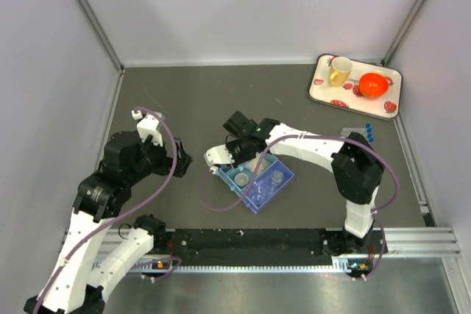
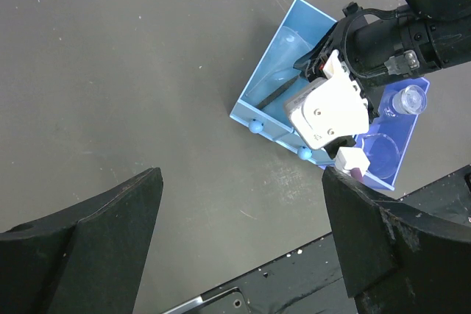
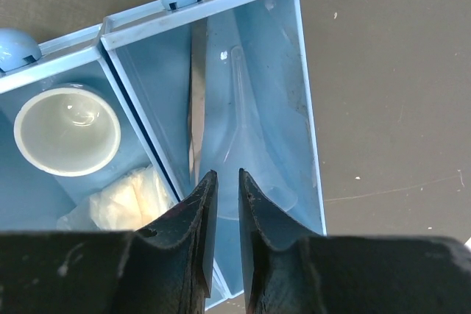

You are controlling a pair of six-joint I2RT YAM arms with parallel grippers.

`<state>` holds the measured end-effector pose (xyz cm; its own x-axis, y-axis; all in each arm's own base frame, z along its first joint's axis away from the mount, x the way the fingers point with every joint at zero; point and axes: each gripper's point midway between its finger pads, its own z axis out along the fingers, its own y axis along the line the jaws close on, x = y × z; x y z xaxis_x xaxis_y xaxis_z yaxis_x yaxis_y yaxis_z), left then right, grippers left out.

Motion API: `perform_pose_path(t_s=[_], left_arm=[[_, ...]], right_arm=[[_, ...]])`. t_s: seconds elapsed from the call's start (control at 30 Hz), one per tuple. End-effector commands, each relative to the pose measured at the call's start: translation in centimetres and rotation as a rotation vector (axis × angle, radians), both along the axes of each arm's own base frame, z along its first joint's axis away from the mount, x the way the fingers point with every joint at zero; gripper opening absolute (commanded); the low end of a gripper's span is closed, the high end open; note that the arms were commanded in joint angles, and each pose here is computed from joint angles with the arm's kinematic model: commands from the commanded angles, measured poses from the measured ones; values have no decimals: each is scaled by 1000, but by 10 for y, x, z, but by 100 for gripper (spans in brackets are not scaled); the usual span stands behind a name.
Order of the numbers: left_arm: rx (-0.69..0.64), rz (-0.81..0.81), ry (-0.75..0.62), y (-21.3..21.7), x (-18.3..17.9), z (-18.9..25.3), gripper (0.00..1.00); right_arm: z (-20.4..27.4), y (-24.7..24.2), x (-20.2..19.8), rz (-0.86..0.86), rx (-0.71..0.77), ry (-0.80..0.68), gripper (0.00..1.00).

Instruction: Organize the chemistry lab equipment

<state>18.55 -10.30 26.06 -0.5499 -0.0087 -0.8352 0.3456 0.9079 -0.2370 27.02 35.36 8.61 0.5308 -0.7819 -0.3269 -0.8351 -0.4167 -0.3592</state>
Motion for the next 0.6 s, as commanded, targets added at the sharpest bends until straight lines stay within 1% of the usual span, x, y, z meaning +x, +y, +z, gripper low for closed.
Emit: perform_pose_path(t_s=[0.0,0.17,0.27,0.5,0.57], left_arm=[[-10,-11,-47,-3,6,11,95],[-9,-12,-42,-4,7,9,95],[-9,-9,-42,-4,8,10,95],[-9,7,-50,-3,12,18,95],[-8,15,-50,-2,14,19,95]], right_arm=[[22,13,5,6,52,-20,18],[40,15,11,-9,73,-56,18],[62,16,11,-15,109,-95,18],[134,1,6,-72,246,-176,22],[160,-7,2,-95,311,-189,23]])
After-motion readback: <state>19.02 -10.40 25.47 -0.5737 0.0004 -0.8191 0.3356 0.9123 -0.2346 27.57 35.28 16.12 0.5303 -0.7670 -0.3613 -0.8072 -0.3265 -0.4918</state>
